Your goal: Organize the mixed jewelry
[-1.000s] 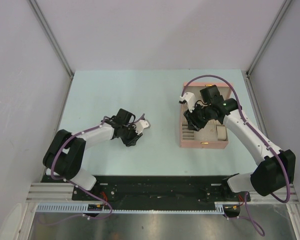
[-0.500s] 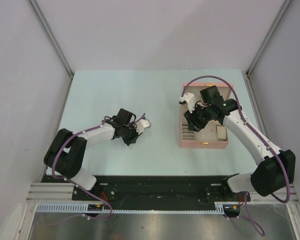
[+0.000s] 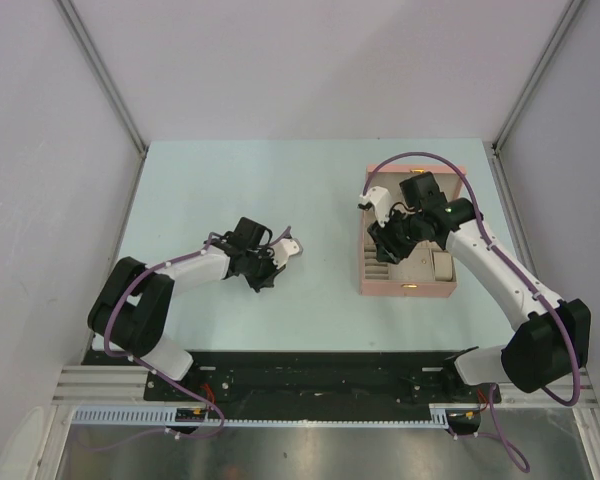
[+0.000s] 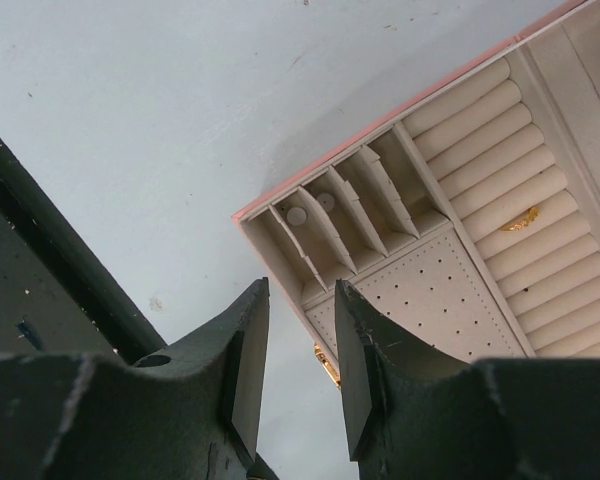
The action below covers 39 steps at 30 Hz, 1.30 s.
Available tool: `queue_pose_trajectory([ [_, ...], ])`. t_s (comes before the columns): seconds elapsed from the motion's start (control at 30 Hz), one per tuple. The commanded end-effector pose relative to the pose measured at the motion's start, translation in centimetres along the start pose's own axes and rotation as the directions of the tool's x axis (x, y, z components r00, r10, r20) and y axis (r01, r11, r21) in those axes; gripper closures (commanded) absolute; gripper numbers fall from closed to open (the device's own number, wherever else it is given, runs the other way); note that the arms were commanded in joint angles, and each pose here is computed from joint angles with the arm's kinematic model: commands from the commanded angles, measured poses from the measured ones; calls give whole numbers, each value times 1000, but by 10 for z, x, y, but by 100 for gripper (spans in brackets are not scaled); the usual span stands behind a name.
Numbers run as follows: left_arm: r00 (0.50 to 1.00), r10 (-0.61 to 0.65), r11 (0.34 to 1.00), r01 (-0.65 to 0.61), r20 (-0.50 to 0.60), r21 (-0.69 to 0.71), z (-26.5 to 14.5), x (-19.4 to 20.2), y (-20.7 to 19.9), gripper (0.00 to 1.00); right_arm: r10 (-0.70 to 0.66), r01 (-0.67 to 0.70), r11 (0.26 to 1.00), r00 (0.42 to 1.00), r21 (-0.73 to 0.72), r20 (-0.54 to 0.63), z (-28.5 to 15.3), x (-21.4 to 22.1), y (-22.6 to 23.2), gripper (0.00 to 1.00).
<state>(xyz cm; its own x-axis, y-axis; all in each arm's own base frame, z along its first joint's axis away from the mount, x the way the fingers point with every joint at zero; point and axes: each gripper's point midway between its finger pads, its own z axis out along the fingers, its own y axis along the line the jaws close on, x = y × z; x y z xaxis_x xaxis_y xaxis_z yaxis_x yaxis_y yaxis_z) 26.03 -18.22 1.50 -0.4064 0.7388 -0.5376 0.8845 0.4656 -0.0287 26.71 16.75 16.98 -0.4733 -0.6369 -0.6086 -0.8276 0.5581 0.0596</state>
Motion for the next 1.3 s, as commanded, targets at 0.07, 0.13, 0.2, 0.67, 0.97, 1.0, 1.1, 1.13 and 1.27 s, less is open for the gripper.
queue_pose_trajectory([
  [0.07, 999, -2, 999, -1, 53, 47, -6, -15, -12, 100, -23, 23, 1000, 999, 16, 30, -4, -5, 0, 63],
  [0.13, 997, -2, 999, -2, 71, 54, -9, -21, -13, 100, -28, 27, 999, 999, 18, 37, -5, -7, 0, 63],
  [0.2, 996, -6, 998, 1, 84, 60, -12, -27, -13, 100, -30, 29, 999, 999, 20, 42, -5, -8, -1, 63],
  [0.67, 979, -47, 988, 17, 197, 152, -29, -66, -22, 100, -62, 60, 998, 987, 19, 147, -11, -32, 1, 63],
  [0.97, 908, -203, 900, 25, 368, 435, -91, -144, -39, 100, -173, 169, 985, 904, 45, 391, -45, -83, 4, 56],
  [1.0, 900, -223, 890, 31, 374, 455, -98, -151, -41, 100, -192, 185, 981, 888, 56, 418, -50, -89, 5, 55],
  [1.1, 873, -274, 844, 18, 402, 537, -122, -176, -51, 100, -231, 227, 972, 851, 67, 472, -59, -102, 9, 54],
  [1.13, 868, -291, 828, 18, 403, 560, -126, -182, -53, 100, -245, 243, 968, 835, 69, 492, -63, -106, 12, 53],
  [1.27, 845, -378, 716, 9, 377, 698, -151, -207, -65, 100, -291, 285, 953, 779, 99, 556, -76, -124, 16, 50],
])
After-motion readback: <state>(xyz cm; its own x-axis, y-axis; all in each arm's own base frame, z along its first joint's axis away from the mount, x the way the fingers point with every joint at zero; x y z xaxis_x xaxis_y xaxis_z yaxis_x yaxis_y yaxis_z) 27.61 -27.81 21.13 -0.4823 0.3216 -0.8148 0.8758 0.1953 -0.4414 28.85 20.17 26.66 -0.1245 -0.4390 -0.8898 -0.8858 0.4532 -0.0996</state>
